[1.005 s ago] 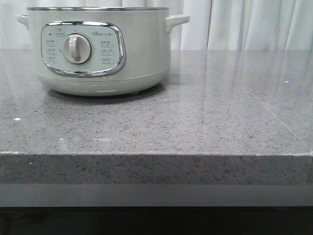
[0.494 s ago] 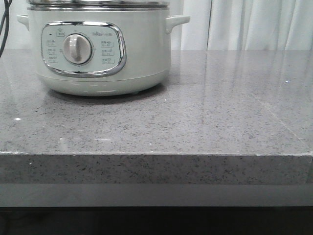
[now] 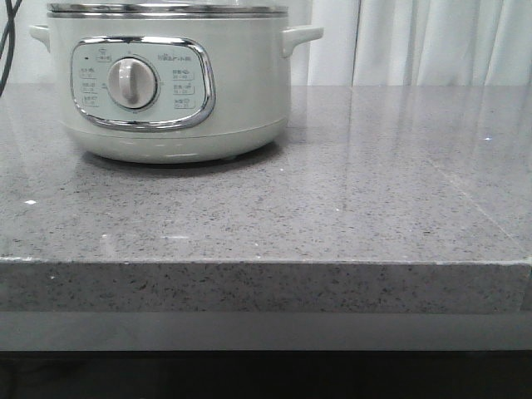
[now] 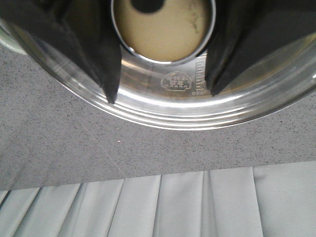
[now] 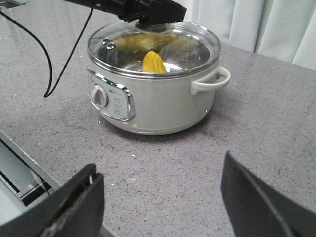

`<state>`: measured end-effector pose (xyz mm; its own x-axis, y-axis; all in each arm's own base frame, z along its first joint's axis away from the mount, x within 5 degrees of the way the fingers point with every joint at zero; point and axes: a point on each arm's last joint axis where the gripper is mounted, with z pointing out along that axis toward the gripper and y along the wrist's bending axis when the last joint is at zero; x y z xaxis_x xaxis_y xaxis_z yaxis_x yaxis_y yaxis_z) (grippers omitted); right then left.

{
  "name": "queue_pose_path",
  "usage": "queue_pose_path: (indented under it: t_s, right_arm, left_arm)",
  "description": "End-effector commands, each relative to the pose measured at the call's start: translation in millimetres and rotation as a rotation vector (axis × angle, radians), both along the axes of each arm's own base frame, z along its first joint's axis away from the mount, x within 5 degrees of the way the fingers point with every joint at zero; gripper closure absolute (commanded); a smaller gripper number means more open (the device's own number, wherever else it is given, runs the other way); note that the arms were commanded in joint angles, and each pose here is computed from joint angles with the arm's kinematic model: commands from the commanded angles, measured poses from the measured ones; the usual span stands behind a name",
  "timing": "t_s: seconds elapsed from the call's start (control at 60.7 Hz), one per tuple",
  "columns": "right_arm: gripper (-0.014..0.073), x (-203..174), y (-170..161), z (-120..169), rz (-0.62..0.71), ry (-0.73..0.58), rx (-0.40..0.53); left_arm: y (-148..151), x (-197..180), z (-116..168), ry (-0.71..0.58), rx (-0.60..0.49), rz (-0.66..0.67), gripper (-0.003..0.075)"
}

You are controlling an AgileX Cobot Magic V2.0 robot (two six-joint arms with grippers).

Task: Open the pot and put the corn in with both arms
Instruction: 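Lower the glass lid back onto the pot with the left gripper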

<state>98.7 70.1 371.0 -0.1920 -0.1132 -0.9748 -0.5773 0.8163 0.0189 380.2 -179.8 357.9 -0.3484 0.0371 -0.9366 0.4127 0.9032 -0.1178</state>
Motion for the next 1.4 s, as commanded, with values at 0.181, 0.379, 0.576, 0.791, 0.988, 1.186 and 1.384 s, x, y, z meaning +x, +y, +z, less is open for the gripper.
queue_pose_path:
  t_s: [0.181,0.379,0.576,0.791,0.988,1.186,1.384]
  right_arm:
    - [0.0075,-0.7,-1.0,15.9,-0.004,-0.086,0.06]
    - [0.0075,-0.7,-1.0,15.9,-0.004,-0.086,0.06]
    - [0.0075,-0.7,-1.0,15.9,-0.004,-0.086,0.06]
    - [0.0075,-0.7,-1.0,15.9,-0.004,-0.086,0.06]
    - [0.0075,-0.7,-1.0,15.9,-0.004,-0.086,0.06]
    - [0.0075,-0.7,-1.0,15.9,-0.004,-0.086,0.06]
    - [0.0075,-0.7,-1.0,15.9,-0.004,-0.086,0.06]
  left_arm:
    - [3.5,-12.1,48.7,-0.182,-0.076,0.005,0.023]
    - [14.8,-34.3,74.3,-0.192,-0.077,-0.001,0.0211]
    - [35.5,-82.0,114.8,-0.198,-0.064,-0.022,0.0259]
    - [64.3,-145.5,138.7,-0.15,-0.006,-0.042,0.0304]
    - [85.4,-194.0,119.1,-0.139,0.002,-0.052,0.0339]
    - [103.0,-231.1,82.9,-0.107,0.032,-0.058,0.0355]
    - [118.1,-262.5,47.6,-0.094,0.038,-0.057,0.0355]
